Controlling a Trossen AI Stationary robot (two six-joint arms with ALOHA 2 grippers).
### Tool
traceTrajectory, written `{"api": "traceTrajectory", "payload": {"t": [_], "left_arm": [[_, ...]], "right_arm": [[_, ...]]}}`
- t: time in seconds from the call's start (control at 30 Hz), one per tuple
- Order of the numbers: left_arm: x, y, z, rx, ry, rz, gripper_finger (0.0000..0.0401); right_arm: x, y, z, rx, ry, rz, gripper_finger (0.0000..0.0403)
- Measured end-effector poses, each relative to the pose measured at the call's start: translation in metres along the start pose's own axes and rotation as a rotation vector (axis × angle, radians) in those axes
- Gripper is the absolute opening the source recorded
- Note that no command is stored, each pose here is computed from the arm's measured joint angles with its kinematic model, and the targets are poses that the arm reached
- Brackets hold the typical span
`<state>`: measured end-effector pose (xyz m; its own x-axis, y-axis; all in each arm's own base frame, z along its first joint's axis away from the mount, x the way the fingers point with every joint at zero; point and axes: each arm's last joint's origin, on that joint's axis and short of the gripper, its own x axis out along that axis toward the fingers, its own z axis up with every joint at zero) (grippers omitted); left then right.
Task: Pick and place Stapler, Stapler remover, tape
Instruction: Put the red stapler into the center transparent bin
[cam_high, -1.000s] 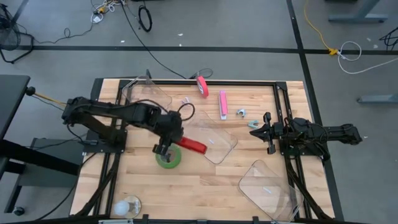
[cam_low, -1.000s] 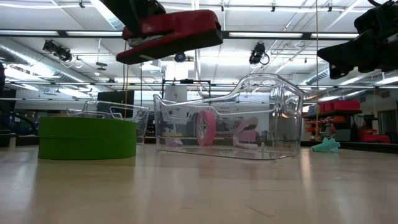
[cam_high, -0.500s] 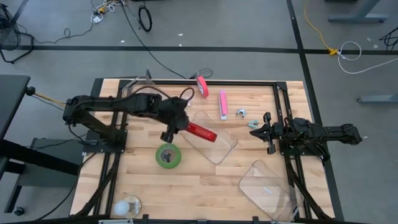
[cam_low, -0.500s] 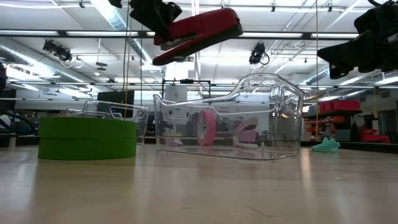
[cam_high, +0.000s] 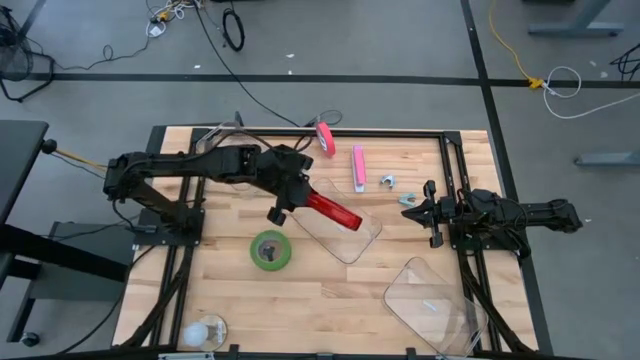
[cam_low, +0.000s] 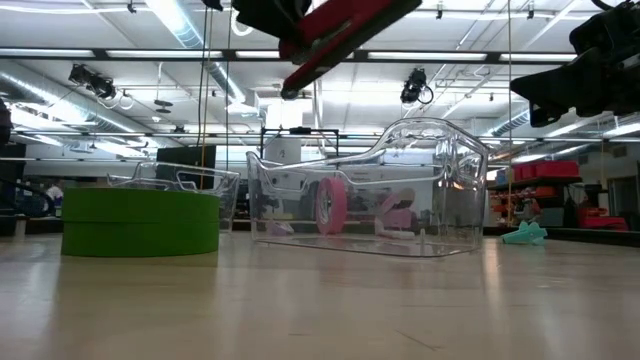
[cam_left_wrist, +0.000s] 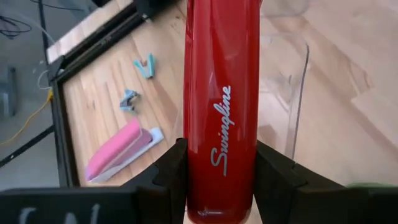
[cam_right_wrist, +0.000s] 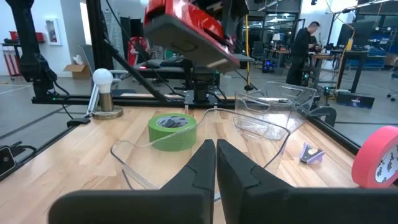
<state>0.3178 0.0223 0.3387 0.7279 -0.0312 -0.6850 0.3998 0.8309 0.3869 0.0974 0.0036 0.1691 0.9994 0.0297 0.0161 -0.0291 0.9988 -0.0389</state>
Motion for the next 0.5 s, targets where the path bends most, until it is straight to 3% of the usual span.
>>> {"api": "traceTrajectory", "payload": {"t": [0.5], "left_arm": [[0.073,0.006,-0.022,0.127,0.120,-0.098,0.0141]], "right_arm": [[0.000,0.000,0.000,0.000,0.000,0.000,0.0018]]}}
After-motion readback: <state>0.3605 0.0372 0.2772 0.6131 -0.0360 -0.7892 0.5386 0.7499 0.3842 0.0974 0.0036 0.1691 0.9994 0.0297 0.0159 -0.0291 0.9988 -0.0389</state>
